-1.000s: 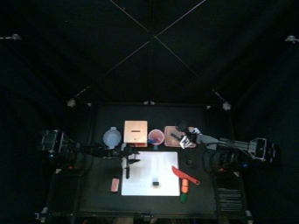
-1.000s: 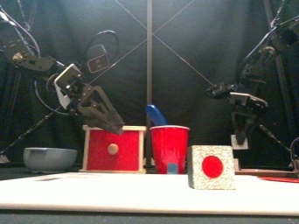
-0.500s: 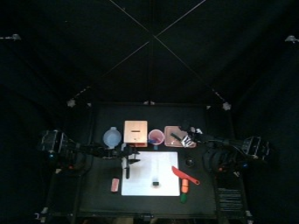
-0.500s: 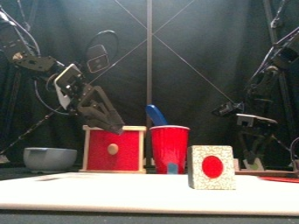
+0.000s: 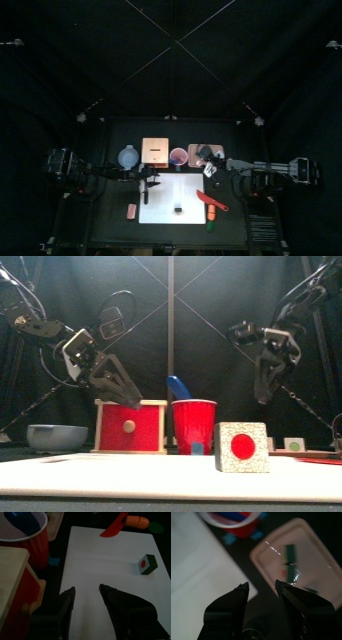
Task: Place sushi on board then cut the sushi with the knife then place the pieces on the plate
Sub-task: Place the 4 sushi pieces on the plate
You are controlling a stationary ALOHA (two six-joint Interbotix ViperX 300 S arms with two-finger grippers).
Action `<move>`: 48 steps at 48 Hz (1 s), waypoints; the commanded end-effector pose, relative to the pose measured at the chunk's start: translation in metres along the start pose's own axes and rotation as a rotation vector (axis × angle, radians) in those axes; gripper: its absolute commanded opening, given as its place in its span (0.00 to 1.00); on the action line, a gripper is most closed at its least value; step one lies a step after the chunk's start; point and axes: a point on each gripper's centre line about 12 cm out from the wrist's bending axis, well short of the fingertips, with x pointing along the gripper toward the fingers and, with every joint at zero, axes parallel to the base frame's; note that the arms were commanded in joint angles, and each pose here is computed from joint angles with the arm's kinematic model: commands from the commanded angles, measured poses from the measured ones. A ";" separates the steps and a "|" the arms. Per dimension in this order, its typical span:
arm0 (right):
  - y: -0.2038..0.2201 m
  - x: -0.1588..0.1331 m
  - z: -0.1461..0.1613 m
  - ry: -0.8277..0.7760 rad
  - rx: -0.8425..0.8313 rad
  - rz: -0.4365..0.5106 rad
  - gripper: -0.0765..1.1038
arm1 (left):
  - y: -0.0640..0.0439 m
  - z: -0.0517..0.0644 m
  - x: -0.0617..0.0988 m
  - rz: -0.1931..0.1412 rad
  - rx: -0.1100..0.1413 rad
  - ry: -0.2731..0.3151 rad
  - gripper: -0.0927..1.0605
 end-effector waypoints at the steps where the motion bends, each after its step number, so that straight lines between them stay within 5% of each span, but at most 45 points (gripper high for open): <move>1: 0.047 -0.011 0.002 -0.070 -0.101 0.154 0.76 | 0.000 0.012 0.001 0.000 -0.003 -0.035 0.79; 8: 0.096 -0.010 -0.007 -0.085 -0.173 0.297 0.76 | 0.000 0.012 0.001 0.001 -0.002 -0.035 0.79; 14: 0.121 0.000 -0.011 -0.032 -0.158 0.331 0.76 | 0.000 0.013 0.001 0.000 -0.003 -0.037 0.79; 33: 0.192 0.032 -0.025 0.086 -0.275 0.330 0.76 | 0.000 0.012 0.000 -0.001 -0.008 -0.031 0.79; 48: 0.209 0.057 -0.030 0.121 -0.304 0.309 0.76 | 0.000 0.012 0.000 -0.001 -0.005 -0.029 0.79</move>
